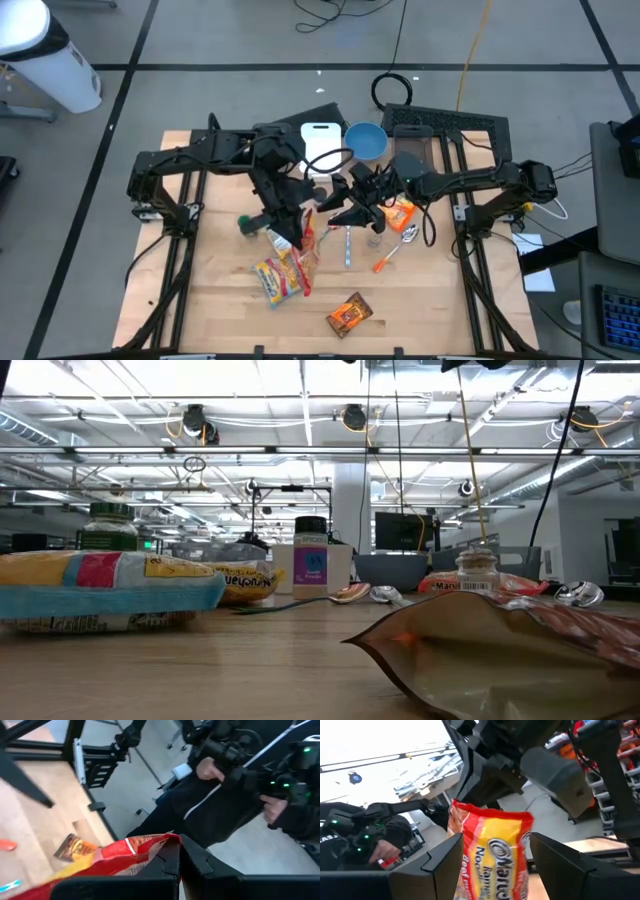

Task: Pick & Place Food Item
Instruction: Put the red noodle pack into the right black bin

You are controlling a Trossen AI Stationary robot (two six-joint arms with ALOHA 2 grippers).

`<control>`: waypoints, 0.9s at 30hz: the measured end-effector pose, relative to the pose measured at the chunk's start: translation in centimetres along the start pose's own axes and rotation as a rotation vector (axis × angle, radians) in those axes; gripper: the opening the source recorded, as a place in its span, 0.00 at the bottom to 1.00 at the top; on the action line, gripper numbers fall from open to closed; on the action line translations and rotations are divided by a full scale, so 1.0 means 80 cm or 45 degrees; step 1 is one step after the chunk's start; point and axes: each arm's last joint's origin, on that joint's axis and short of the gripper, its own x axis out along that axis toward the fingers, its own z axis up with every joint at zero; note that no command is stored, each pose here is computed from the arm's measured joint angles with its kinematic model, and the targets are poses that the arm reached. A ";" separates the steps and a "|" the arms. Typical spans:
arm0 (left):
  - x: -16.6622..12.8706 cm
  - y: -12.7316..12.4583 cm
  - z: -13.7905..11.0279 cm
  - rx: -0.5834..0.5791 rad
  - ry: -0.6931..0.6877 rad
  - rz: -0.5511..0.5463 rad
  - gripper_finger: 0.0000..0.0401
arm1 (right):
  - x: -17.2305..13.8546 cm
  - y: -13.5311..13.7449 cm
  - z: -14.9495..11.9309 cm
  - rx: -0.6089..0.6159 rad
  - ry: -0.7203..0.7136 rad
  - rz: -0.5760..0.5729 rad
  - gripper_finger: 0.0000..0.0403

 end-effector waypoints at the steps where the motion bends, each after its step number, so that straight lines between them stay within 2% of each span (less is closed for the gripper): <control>1: 0.000 0.000 0.001 -0.006 -0.009 -0.015 0.00 | 0.000 0.000 0.000 0.000 0.000 0.000 0.56; 8: -0.009 -0.001 0.016 0.012 -0.089 -0.168 0.00 | 0.000 0.007 0.008 -0.017 -0.052 0.093 0.54; 13: -0.013 -0.012 0.037 0.185 -0.187 -0.319 0.00 | -0.001 0.010 0.010 0.016 -0.060 0.132 0.52; 16: -0.018 -0.017 0.049 0.228 -0.220 -0.398 0.00 | 0.000 0.011 0.009 0.043 -0.055 0.136 0.51; 21: -0.023 -0.012 0.051 0.152 -0.212 -0.421 0.00 | 0.003 0.018 0.008 0.035 -0.065 0.172 0.51; 27: -0.031 0.007 0.040 -0.040 -0.167 -0.369 0.00 | 0.004 0.015 -0.003 0.097 -0.011 0.147 0.51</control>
